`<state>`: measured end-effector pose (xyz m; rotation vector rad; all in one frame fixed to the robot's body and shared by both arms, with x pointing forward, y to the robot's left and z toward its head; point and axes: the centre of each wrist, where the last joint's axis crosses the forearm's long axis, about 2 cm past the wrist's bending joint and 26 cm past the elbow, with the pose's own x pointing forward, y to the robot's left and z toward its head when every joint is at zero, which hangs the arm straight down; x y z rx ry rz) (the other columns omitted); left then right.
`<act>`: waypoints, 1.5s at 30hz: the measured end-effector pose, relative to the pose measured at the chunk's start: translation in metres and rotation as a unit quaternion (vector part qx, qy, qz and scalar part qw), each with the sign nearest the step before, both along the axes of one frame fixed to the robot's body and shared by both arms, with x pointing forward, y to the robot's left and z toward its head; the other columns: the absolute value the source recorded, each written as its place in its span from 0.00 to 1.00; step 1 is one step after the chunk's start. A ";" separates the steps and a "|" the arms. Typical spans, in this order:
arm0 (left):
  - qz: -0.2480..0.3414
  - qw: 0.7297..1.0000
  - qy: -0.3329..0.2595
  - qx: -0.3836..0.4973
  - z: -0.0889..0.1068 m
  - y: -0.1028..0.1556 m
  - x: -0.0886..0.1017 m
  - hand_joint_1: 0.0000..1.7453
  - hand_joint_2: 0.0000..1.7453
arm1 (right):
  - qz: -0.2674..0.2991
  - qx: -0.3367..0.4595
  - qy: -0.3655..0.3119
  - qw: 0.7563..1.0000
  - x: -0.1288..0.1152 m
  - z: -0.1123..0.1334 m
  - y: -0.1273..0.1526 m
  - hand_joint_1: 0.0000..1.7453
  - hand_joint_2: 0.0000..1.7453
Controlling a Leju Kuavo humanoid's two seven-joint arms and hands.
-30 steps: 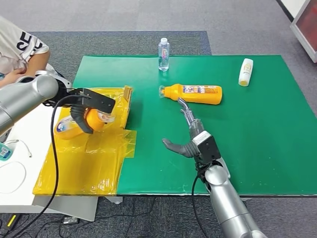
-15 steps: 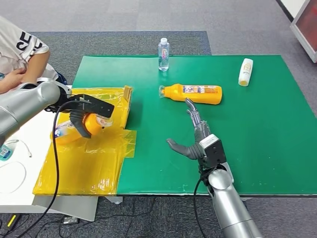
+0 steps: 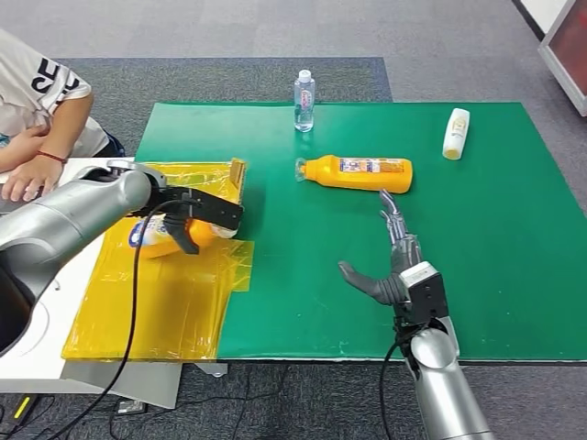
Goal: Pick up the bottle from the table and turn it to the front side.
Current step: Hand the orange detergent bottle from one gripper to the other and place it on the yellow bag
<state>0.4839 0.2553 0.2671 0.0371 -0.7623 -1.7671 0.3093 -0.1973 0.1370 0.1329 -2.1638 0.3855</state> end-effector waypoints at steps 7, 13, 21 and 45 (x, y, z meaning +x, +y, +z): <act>-0.013 1.000 -0.020 -0.008 -0.006 -0.038 -0.002 1.00 1.00 | -0.003 -0.013 0.014 1.000 -0.006 -0.007 -0.012 0.00 1.00; -0.024 1.000 -0.017 -0.007 -0.007 -0.054 -0.005 1.00 1.00 | -0.001 -0.019 0.015 1.000 -0.006 -0.007 -0.012 0.00 1.00; -0.024 0.999 0.023 -0.040 -0.007 -0.052 -0.005 0.38 1.00 | 0.003 -0.020 0.013 1.000 -0.004 -0.005 -0.012 0.00 1.00; -0.024 0.994 -0.057 -0.089 -0.007 -0.045 -0.001 0.00 1.00 | -0.005 -0.016 0.013 1.000 0.003 -0.007 -0.011 0.00 1.00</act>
